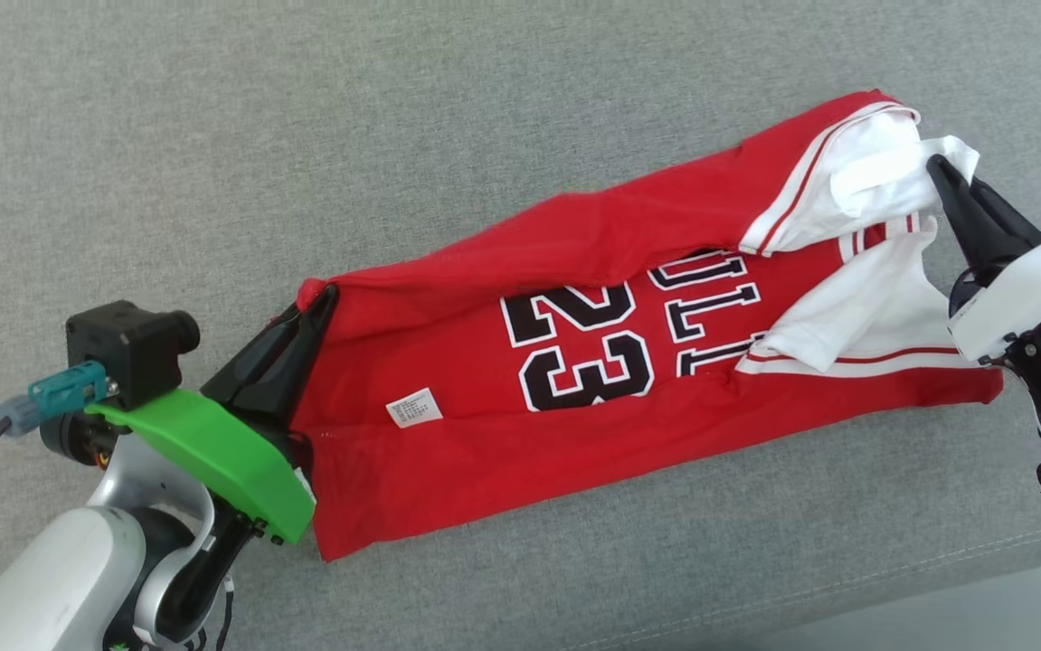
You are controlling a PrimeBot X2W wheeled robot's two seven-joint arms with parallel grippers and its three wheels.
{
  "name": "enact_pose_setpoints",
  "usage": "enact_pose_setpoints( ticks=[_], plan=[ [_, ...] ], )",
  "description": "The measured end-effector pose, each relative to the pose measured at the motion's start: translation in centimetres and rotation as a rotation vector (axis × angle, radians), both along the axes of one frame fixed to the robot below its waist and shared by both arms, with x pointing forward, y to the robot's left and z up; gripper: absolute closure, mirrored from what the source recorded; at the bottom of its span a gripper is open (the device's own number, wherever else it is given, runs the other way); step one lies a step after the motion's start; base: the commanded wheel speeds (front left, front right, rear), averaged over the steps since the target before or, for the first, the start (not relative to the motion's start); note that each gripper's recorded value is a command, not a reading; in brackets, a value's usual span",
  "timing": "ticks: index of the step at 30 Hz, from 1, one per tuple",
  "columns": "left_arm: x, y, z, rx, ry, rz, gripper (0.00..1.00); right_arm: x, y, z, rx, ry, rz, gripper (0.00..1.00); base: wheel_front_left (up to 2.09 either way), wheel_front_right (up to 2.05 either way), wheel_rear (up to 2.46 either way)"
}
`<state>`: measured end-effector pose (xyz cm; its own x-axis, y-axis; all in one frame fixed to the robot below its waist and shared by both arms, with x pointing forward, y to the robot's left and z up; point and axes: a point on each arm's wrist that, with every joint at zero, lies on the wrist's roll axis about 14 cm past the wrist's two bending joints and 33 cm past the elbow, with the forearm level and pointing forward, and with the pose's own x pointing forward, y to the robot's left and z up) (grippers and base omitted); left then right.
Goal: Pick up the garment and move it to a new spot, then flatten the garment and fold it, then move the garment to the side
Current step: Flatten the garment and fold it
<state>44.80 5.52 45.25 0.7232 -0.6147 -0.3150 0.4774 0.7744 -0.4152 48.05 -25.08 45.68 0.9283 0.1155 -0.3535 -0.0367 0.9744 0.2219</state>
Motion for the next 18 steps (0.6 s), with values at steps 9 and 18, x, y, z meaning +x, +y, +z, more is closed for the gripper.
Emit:
enact_pose_setpoints(
  ticks=[9,18],
  plan=[
    [-0.7,0.2,0.0,0.007,0.009,0.002,0.97,-1.4,-0.1,0.4,0.021,0.011,-0.021,1.0,0.0,0.0,0.0],
    [-3.6,1.8,-3.8,0.136,0.105,-0.009,0.0,-4.1,-0.7,-2.8,0.021,0.188,-0.025,0.0,0.0,0.0,0.0]
  ],
)
